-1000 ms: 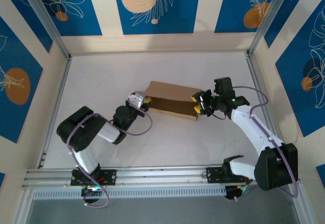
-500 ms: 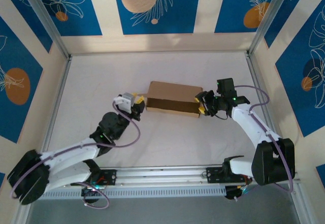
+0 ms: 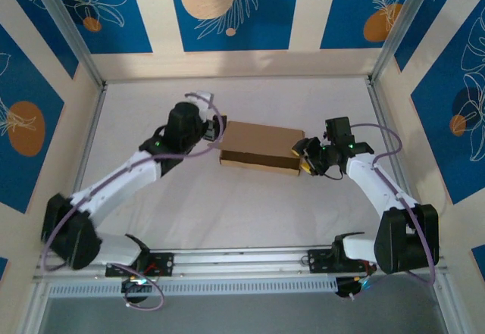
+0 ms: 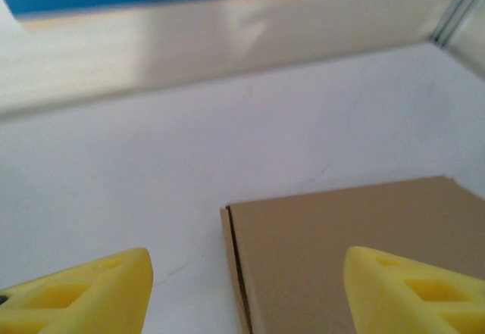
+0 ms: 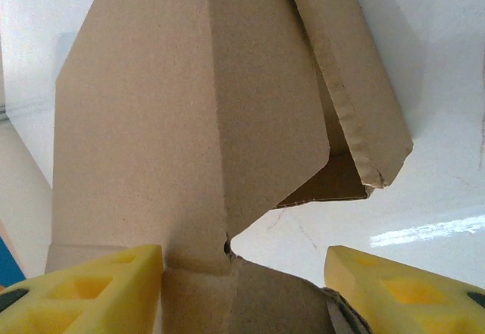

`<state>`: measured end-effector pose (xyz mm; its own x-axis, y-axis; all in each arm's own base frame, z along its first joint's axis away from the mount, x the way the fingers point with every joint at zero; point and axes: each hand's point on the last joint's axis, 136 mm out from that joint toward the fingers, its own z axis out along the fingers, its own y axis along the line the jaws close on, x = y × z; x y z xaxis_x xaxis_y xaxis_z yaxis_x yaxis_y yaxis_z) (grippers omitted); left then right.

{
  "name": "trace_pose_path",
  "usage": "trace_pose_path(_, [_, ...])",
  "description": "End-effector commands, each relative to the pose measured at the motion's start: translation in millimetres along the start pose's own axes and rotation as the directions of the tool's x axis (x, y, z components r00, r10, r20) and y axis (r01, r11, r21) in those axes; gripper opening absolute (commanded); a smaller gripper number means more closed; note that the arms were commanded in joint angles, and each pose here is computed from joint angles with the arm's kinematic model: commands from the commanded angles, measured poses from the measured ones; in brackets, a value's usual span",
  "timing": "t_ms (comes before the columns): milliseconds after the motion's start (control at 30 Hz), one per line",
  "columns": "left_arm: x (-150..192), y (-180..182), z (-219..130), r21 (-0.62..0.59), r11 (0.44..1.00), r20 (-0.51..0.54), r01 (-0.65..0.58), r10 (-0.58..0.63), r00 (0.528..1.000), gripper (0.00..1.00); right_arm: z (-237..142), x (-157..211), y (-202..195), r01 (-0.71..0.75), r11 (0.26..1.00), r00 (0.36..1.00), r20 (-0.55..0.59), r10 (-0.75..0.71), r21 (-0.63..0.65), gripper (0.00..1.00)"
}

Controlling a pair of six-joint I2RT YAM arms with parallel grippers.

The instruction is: Fold the paper box

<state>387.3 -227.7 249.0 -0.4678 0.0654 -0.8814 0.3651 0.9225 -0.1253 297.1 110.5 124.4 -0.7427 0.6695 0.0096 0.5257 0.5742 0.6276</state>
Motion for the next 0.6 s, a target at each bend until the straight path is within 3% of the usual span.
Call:
trace_pose_path(0, [39,-13,17,0.146,0.982,-0.258,0.122,-0.081,0.963,0.64,-7,-2,-5,0.056,0.997,0.998,-0.004,-0.055,0.048,0.59])
trace_pose_path(233, [76,-28,51,0.21,0.956,-0.444,0.203,-0.092,0.891,0.54,-13,0,3,0.117,0.992,0.993,-0.034,-0.116,0.041,0.62])
trace_pose_path(400, [89,-27,56,0.198,0.955,-0.459,0.222,-0.109,0.882,0.52,-37,8,17,0.195,0.98,0.979,-0.06,-0.193,0.036,0.8])
trace_pose_path(567, [80,-21,54,0.173,0.966,-0.437,0.192,-0.1,0.894,0.51,-58,11,9,0.232,0.966,0.972,-0.051,-0.228,0.117,0.89])
